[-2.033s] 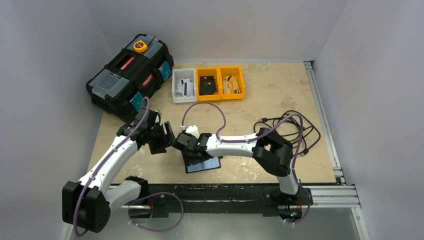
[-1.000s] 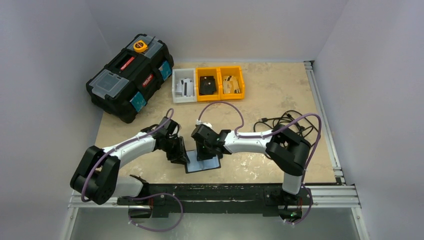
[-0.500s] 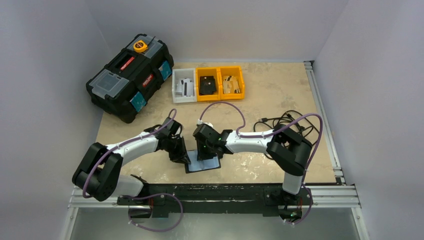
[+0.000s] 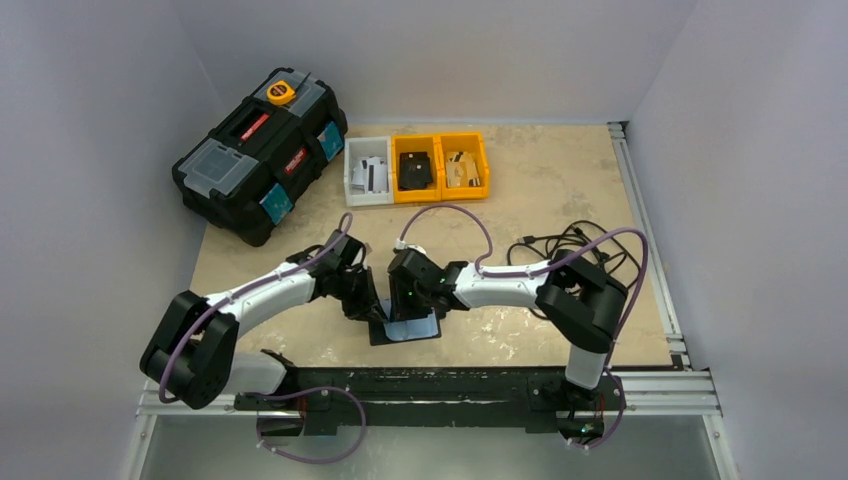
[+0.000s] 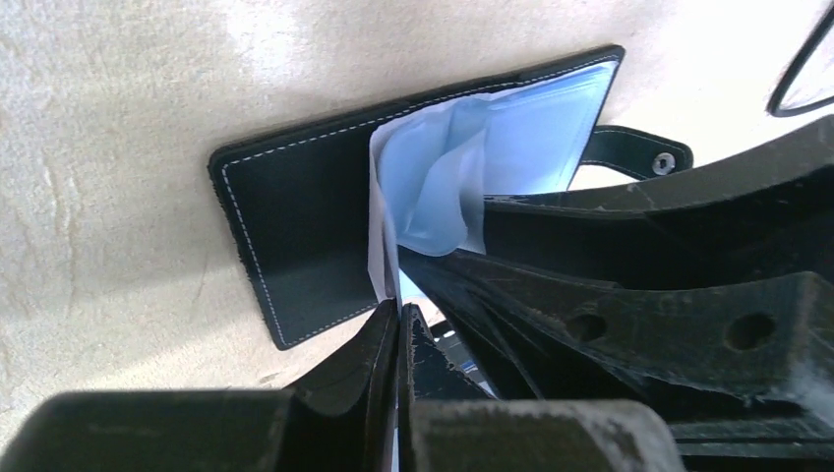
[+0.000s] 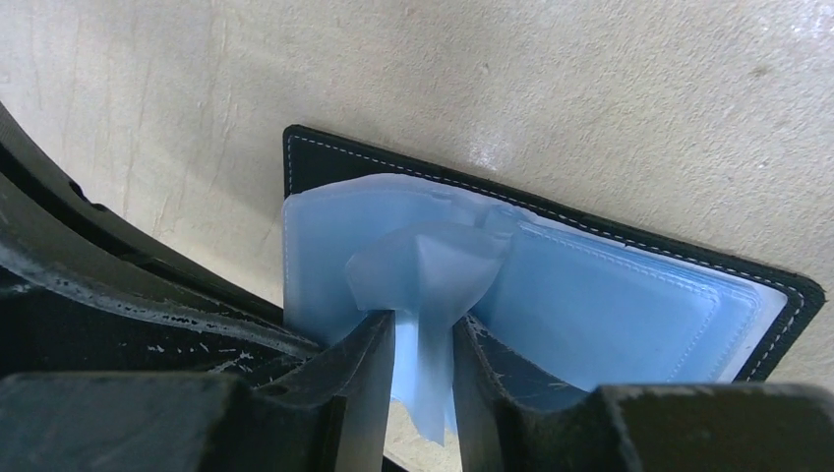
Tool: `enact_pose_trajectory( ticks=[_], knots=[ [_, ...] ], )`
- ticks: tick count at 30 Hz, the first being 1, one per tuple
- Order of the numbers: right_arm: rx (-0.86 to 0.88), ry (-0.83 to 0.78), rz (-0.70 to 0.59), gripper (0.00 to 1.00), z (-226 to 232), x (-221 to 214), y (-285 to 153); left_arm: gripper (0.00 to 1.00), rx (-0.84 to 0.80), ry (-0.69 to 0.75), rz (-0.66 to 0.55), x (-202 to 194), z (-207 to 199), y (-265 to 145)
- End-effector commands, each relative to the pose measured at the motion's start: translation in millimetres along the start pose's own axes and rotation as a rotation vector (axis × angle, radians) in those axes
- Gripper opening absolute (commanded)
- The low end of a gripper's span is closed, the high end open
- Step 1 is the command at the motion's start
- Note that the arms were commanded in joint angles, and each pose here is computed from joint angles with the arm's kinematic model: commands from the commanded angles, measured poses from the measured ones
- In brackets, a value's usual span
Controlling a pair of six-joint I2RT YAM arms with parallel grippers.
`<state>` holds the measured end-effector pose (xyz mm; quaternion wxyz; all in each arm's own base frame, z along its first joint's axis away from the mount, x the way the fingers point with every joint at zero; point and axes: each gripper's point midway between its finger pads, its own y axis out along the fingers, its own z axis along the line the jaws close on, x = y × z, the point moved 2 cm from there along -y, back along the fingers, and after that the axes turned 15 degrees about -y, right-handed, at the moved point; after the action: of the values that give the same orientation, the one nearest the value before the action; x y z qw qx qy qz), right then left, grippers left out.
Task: Take the credit cards out of the card holder
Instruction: Close the card holder at the center of the board.
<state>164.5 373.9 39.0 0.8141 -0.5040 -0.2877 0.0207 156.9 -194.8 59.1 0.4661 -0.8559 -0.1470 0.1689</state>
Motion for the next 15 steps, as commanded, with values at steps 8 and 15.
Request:
enact_pose_trajectory(
  ticks=[8, 15],
  knots=[
    [-0.020, 0.029, -0.070, 0.39, -7, 9, -31, 0.00, -0.089, 0.026, -0.054, 4, -35, -26],
    [-0.084, 0.036, -0.111, 0.45, -18, 15, -47, 0.00, -0.086, 0.081, -0.059, 4, -39, -35]
  ],
)
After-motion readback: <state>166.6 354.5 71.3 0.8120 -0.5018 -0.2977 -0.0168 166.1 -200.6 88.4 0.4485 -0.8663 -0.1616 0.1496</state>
